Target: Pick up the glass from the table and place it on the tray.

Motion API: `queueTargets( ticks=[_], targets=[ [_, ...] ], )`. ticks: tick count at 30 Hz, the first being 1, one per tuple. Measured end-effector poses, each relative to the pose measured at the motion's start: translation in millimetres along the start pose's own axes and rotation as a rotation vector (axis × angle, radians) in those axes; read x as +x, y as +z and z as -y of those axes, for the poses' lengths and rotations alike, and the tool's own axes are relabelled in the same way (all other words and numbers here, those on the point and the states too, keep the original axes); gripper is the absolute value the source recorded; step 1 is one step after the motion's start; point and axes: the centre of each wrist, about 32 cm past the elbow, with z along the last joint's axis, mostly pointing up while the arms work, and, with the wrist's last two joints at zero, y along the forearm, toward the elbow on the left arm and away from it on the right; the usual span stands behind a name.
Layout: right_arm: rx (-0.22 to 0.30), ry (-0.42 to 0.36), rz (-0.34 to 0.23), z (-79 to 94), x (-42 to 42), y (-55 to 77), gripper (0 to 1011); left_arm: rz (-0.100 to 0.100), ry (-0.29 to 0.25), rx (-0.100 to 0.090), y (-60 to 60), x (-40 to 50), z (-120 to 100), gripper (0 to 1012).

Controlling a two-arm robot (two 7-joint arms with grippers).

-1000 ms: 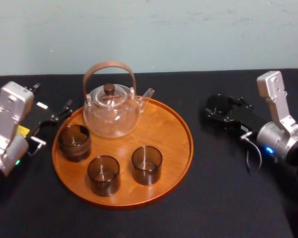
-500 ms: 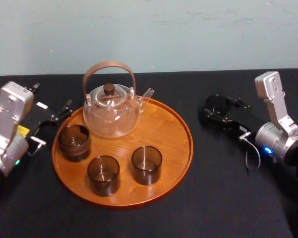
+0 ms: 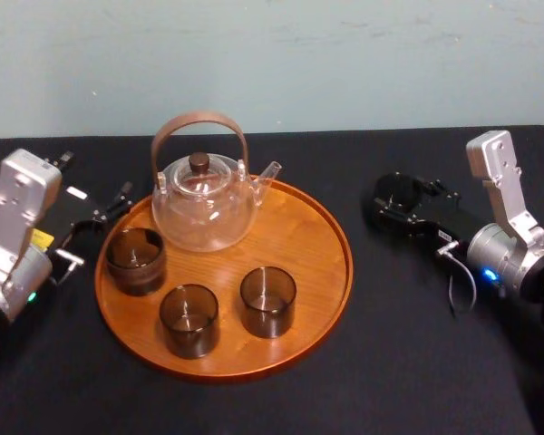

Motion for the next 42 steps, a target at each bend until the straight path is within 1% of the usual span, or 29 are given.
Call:
queueTargets(
  ticks=[3, 8, 14, 22, 24, 25, 32, 42],
  targets=[
    [0.000, 0.002, -0.003, 0.5, 0.3, 0.2, 900, 0.000, 0.000, 0.000, 0.0, 0.0, 0, 1001],
    [0.000, 0.012, -0.013, 4.5, 1.3, 4.3, 900, 0.000, 0.000, 0.000, 0.0, 0.0, 0, 1001],
    [0.006, 0.024, -0.009, 9.9, -0.7, 10.9, 900, 0.000, 0.000, 0.000, 0.0, 0.0, 0, 1001],
    [0.020, 0.058, 0.010, 15.9, -7.0, 18.3, 900, 0.000, 0.000, 0.000, 0.0, 0.0, 0, 1001],
    [0.025, 0.071, 0.019, 18.1, -10.4, 21.0, 900, 0.000, 0.000, 0.000, 0.0, 0.0, 0, 1001],
    [0.025, 0.071, 0.019, 18.1, -10.4, 21.0, 900, 0.000, 0.000, 0.000, 0.0, 0.0, 0, 1001],
    [0.036, 0.096, 0.038, 22.0, -18.5, 26.4, 900, 0.000, 0.000, 0.000, 0.0, 0.0, 0, 1001],
    [0.048, 0.115, 0.053, 24.8, -24.1, 31.4, 900, 0.000, 0.000, 0.000, 0.0, 0.0, 0, 1001]
  ],
)
